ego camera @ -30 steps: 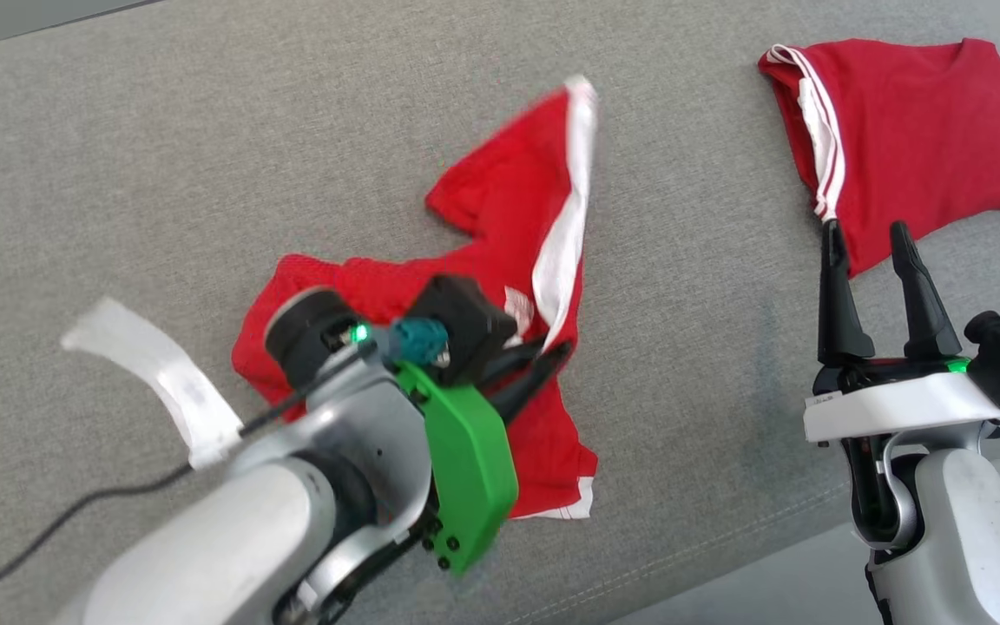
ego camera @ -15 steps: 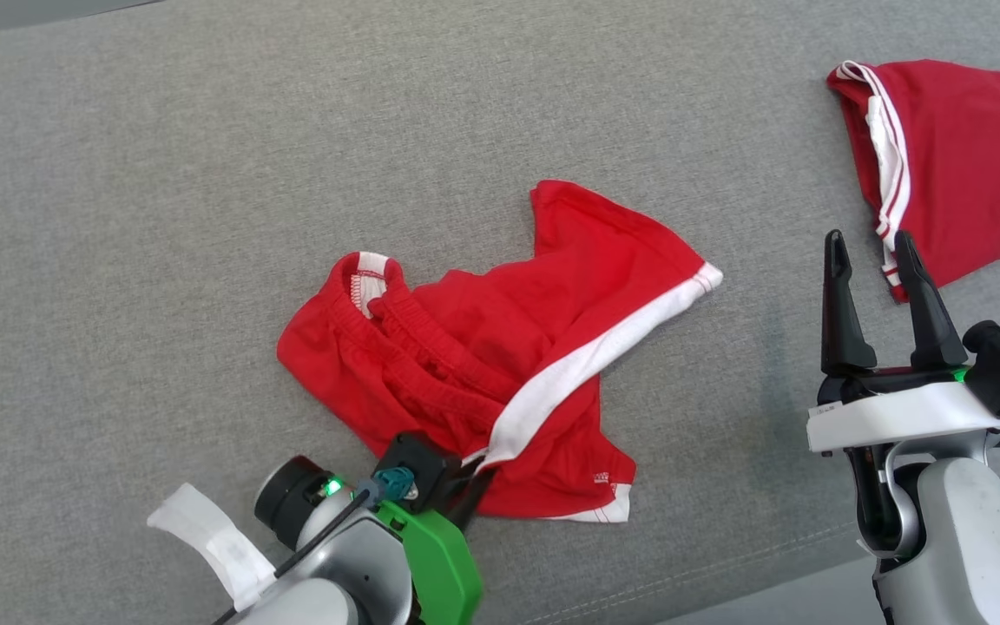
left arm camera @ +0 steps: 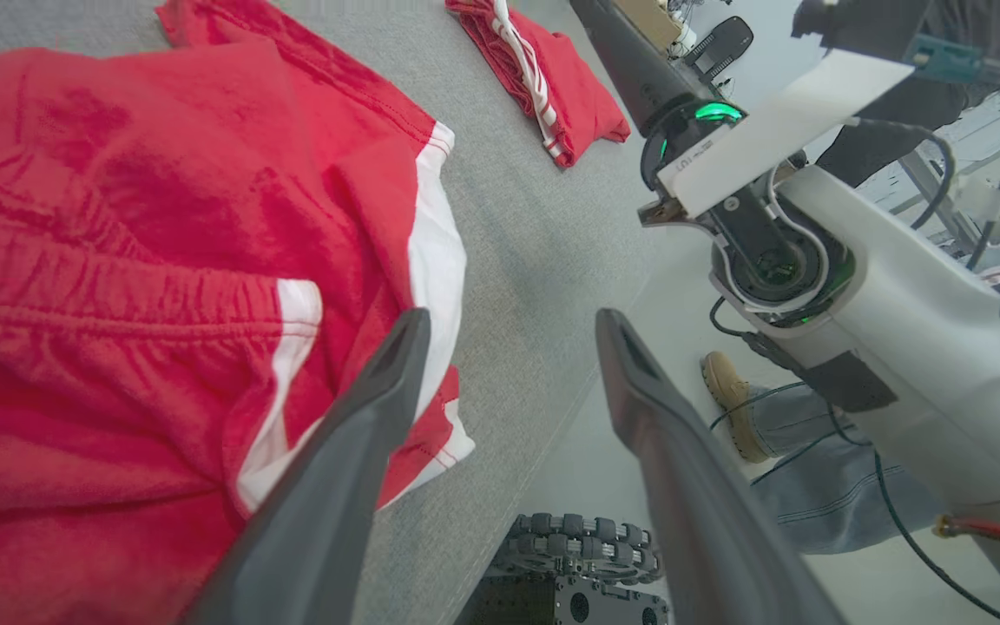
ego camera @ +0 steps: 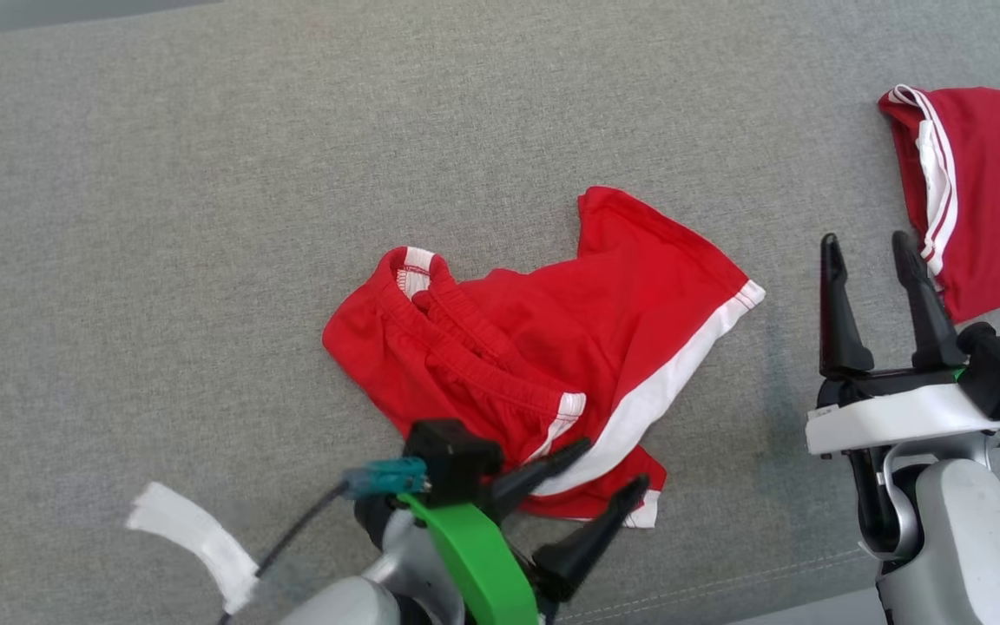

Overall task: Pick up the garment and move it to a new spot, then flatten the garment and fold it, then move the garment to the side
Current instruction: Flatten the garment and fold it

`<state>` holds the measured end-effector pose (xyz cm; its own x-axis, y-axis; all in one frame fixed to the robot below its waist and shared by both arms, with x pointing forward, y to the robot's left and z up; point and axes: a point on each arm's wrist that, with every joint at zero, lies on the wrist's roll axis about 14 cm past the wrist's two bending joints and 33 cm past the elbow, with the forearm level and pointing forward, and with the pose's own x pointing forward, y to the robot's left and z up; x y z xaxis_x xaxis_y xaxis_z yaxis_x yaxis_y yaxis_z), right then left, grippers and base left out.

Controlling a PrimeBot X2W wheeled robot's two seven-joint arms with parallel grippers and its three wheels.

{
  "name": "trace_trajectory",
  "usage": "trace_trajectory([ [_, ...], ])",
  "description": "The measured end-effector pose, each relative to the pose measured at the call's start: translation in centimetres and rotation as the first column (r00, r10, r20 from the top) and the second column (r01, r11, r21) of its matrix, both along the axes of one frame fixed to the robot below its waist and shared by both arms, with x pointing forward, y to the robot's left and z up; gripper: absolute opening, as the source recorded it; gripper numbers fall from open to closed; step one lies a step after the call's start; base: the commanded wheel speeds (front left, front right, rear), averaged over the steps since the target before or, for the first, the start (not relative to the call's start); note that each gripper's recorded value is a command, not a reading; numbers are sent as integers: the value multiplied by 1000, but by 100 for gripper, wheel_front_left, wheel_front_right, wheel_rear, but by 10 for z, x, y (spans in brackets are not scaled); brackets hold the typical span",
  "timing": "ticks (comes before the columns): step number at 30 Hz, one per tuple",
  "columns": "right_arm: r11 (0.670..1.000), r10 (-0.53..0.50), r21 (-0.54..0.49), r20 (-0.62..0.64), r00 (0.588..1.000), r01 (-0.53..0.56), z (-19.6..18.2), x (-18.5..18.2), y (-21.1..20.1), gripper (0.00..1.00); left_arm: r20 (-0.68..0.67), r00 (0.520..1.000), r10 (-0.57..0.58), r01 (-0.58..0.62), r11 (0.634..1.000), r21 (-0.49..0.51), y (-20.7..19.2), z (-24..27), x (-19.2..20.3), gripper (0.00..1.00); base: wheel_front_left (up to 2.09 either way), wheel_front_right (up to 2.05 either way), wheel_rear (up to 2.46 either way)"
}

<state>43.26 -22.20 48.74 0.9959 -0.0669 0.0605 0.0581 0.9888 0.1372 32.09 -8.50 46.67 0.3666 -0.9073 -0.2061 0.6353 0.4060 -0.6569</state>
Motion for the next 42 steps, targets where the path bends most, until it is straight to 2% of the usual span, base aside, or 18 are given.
trace_trajectory([
  [1, 1000, 2, -5, 2, 1000, -2, 1, 0, 0, 100, 9, 1000, 16, -15, 1000, -11, 4, 6, 6, 100, 0, 0, 0],
  [3, 1000, 3, -8, -6, 1000, -3, -2, 1, 1, 100, 18, 992, 122, -121, 992, -16, 21, 10, 33, 100, 0, 0, 0],
  [7, 1000, 11, -12, -17, 1000, -12, -6, 1, 4, 100, 98, 956, 278, -288, 951, 111, 63, -7, 83, 100, 0, 0, 0],
  [9, 1000, 14, -13, -19, 1000, -14, -7, 1, 4, 100, 93, 955, 280, -293, 940, 173, 69, -20, 90, 100, 0, 0, 0],
  [12, 1000, 18, -14, -21, 1000, -18, -7, 1, 5, 100, 82, 952, 294, -305, 929, 211, 73, -29, 98, 100, 0, 0, 0],
  [19, 1000, -5, -23, -19, 1000, 4, -5, -3, -3, 100, 31, 972, 234, -230, 913, 338, 72, -64, 97, 100, 0, 0, 0],
  [20, 1000, -10, -23, -20, 1000, 10, -5, -4, -5, 100, 16, 975, 220, -211, 912, 351, 71, -70, 94, 41, 0, 0, 0],
  [21, 1000, -16, -24, -21, 1000, 16, -5, -5, -7, 100, 10, 978, 210, -200, 912, 358, 70, -73, 92, 0, 0, 0, 0],
  [24, 999, -28, -26, -23, 999, 27, -5, -8, -11, 100, 1, 982, 187, -175, 918, 355, 67, -76, 90, 0, 0, 0, 0],
  [30, 999, -36, -23, -17, 999, 36, -1, -11, -14, 100, 105, 960, 260, -280, 917, 283, 71, -52, 122, 0, 0, 0, 0],
  [37, 999, -31, -22, -5, 1000, 31, 4, -13, -12, 100, 253, 870, 424, -461, 881, 105, 82, 3, 175, 0, 0, 0, 0],
  [40, 999, -33, -23, 1, 999, 33, 6, -15, -13, 100, 249, 853, 458, -491, 867, 86, 88, 5, 182, 0, 0, 0, 0],
  [42, 999, -37, -23, 3, 999, 37, 7, -16, -14, 100, 220, 855, 469, -501, 857, 119, 95, -8, 182, 0, 0, 0, 0],
])
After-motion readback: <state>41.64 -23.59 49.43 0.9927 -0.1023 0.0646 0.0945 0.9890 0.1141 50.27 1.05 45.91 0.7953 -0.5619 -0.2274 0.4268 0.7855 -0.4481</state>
